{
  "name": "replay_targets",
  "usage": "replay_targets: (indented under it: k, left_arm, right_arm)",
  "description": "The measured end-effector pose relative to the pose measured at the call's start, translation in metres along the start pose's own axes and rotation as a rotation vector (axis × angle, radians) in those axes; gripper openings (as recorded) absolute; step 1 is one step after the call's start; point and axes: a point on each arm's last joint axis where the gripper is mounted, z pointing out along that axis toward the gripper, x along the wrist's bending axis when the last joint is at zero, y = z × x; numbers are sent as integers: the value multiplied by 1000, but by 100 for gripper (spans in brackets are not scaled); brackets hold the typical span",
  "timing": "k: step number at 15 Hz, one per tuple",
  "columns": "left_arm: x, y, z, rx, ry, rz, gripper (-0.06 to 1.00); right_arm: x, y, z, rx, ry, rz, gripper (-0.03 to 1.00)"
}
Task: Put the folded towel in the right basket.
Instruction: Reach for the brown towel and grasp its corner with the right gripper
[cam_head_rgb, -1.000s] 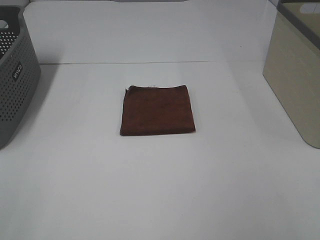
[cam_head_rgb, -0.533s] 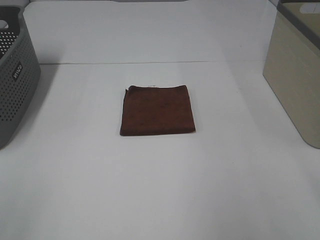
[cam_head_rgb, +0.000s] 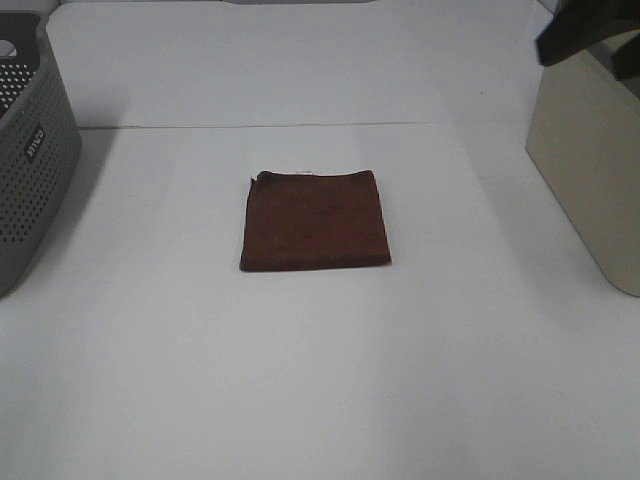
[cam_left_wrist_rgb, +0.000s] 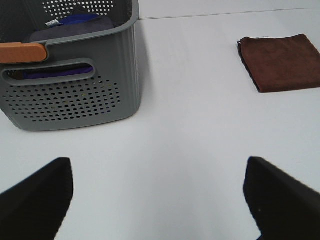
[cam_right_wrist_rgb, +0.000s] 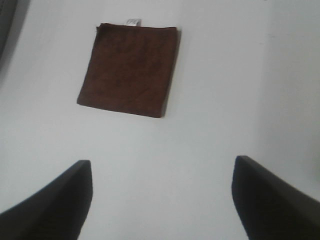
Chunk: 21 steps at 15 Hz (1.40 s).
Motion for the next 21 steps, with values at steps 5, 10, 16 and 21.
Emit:
replay_targets:
  k: [5,10,16,21]
  left_arm:
    - [0,0,0,0,0,0,88]
    - [0,0,0,0,0,0,88]
    - [0,0,0,0,0,0,88]
    - [0,0,0,0,0,0,88]
  right_arm:
    - [39,24,80,151,112,-90,73]
    - [24,35,178,290,125,-30,73]
    - [-15,44,271,404,138,97,73]
    - [-54,23,316,486,244,263,74]
